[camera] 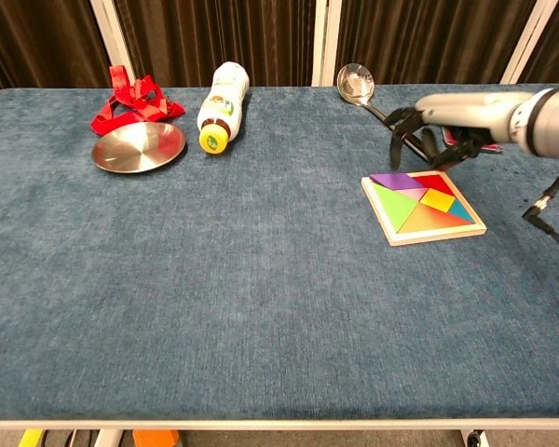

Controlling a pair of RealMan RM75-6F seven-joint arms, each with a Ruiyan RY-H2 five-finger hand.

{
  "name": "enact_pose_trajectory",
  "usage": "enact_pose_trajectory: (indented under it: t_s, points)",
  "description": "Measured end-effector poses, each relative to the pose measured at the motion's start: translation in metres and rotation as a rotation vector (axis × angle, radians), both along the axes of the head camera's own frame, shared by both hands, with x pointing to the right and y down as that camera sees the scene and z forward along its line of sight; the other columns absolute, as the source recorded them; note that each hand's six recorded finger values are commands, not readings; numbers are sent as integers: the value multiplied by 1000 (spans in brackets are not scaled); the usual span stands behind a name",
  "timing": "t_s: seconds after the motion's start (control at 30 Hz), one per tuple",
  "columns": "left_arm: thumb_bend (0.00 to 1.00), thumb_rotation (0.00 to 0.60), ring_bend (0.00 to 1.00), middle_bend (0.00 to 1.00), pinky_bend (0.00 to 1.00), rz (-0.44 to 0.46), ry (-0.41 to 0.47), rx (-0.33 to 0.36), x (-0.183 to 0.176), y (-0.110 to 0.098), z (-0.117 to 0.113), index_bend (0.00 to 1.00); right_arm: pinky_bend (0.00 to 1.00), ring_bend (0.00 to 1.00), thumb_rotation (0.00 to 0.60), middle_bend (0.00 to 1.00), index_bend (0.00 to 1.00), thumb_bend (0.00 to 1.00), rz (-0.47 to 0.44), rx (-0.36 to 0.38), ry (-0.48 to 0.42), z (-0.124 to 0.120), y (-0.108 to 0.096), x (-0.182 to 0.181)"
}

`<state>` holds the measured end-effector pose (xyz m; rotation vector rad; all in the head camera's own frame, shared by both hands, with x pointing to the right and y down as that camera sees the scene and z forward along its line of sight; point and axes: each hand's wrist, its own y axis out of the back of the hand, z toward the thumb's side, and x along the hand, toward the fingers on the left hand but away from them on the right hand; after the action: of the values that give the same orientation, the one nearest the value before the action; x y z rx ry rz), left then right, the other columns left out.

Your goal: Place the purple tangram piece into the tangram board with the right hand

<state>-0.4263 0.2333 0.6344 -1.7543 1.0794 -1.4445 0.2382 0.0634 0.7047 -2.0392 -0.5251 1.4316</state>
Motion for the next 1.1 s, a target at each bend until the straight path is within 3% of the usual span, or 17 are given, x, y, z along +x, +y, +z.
enact_pose_trajectory:
  t_s: [0.23,0.4,0.6,0.83,1.1]
  points:
    - [31,600,0,45,140,10,-5,0,4,0,0,142,0,0,600,0,204,948,22,-21,16,0,4,17]
    - [31,600,0,45,140,8,-10,0,4,-1,0,143,0,0,600,0,151,945,4,-55,17,11,10,9]
    - [30,600,0,45,140,0,-9,-8,2,0,2,142,0,0,600,0,148,948,-21,-69,22,20,12,-2]
    - [31,600,0,45,141,-6,-4,-8,-1,1,2,142,0,0,600,0,253,953,-26,-71,39,22,13,-1]
    - [31,600,0,45,140,-6,0,-13,-1,2,4,142,0,0,600,0,297,954,-25,-71,50,23,14,1]
